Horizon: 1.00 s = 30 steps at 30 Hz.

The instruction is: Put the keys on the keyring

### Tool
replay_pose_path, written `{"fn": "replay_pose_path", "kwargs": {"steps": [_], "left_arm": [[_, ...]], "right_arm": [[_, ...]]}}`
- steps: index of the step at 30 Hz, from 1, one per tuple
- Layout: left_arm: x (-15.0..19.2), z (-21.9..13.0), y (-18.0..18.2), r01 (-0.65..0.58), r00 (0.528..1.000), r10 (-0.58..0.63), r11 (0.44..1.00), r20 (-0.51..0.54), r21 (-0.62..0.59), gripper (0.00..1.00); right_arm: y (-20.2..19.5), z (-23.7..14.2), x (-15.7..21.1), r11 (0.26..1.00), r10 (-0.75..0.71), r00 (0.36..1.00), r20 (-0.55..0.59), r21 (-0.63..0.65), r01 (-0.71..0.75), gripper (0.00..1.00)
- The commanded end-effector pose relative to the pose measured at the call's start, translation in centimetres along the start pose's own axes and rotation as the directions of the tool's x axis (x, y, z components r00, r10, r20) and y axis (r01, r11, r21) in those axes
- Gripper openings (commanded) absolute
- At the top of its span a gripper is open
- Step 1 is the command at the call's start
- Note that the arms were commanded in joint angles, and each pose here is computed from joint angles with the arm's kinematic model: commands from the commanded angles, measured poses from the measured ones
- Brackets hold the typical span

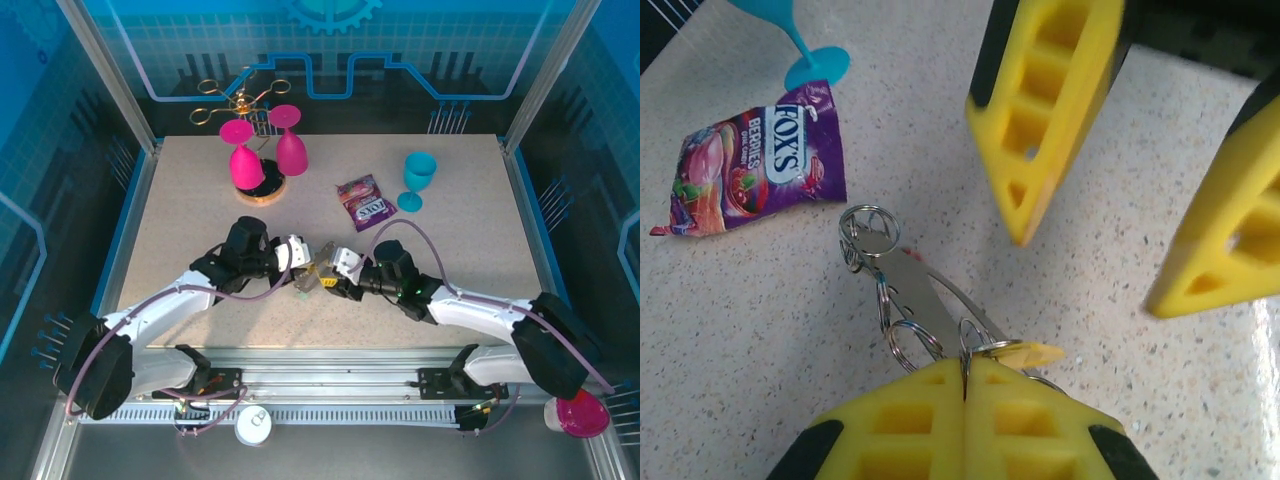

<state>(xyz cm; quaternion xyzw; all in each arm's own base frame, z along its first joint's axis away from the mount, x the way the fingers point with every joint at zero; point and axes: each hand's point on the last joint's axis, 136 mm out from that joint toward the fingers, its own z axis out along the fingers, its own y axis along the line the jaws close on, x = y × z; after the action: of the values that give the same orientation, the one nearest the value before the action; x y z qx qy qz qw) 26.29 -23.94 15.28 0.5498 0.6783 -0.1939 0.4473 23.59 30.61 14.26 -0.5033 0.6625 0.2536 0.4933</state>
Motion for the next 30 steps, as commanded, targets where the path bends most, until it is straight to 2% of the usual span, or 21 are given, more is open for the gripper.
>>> {"fn": "replay_pose_path", "kwargs": {"steps": [1, 11, 13, 18, 21, 26, 30], "left_arm": [[-2.6, -0.6, -0.1, 0.041, 0.991, -0.042, 0.999, 0.128, 0.006, 0.0], [-2.6, -0.4, -0.3, 0.092, 0.984, -0.093, 0.996, 0.151, 0.016, 0.0], [-2.6, -0.5, -0.3, 0.095, 0.983, -0.096, 0.995, 0.157, 0.012, 0.0], [-2.6, -0.5, -0.2, 0.104, 0.982, -0.103, 0.995, 0.159, 0.004, 0.0], [-2.7, -0.6, 0.3, 0.099, 0.983, -0.094, 0.995, 0.159, -0.026, 0.0], [-3.4, -0.8, 1.0, 0.1, 0.979, -0.088, 0.994, 0.184, -0.052, 0.0], [-3.5, -0.5, 1.5, 0.146, 0.973, -0.133, 0.987, 0.19, -0.059, 0.0]], "right_arm": [[-1.3, 1.0, 0.3, 0.994, 0.079, 0.997, 0.024, 0.068, -0.08, 0.43], [-1.4, 2.5, -0.6, 0.995, 0.095, 0.993, 0.064, 0.037, -0.097, 0.38], [-1.6, 2.5, -0.6, 0.994, 0.092, 0.994, 0.061, 0.048, -0.095, 0.34], [-2.9, 2.0, -0.3, 0.991, 0.071, 0.997, 0.028, 0.112, -0.073, 0.09], [-3.3, 1.3, 0.3, 0.99, 0.061, 0.998, -0.027, 0.13, -0.057, 0.0], [-2.2, 0.6, 1.8, 0.997, 0.018, 0.991, -0.131, 0.079, -0.008, 0.0], [-1.7, 1.2, 3.0, 0.996, -0.034, 0.984, -0.173, 0.071, 0.047, 0.0]]}}
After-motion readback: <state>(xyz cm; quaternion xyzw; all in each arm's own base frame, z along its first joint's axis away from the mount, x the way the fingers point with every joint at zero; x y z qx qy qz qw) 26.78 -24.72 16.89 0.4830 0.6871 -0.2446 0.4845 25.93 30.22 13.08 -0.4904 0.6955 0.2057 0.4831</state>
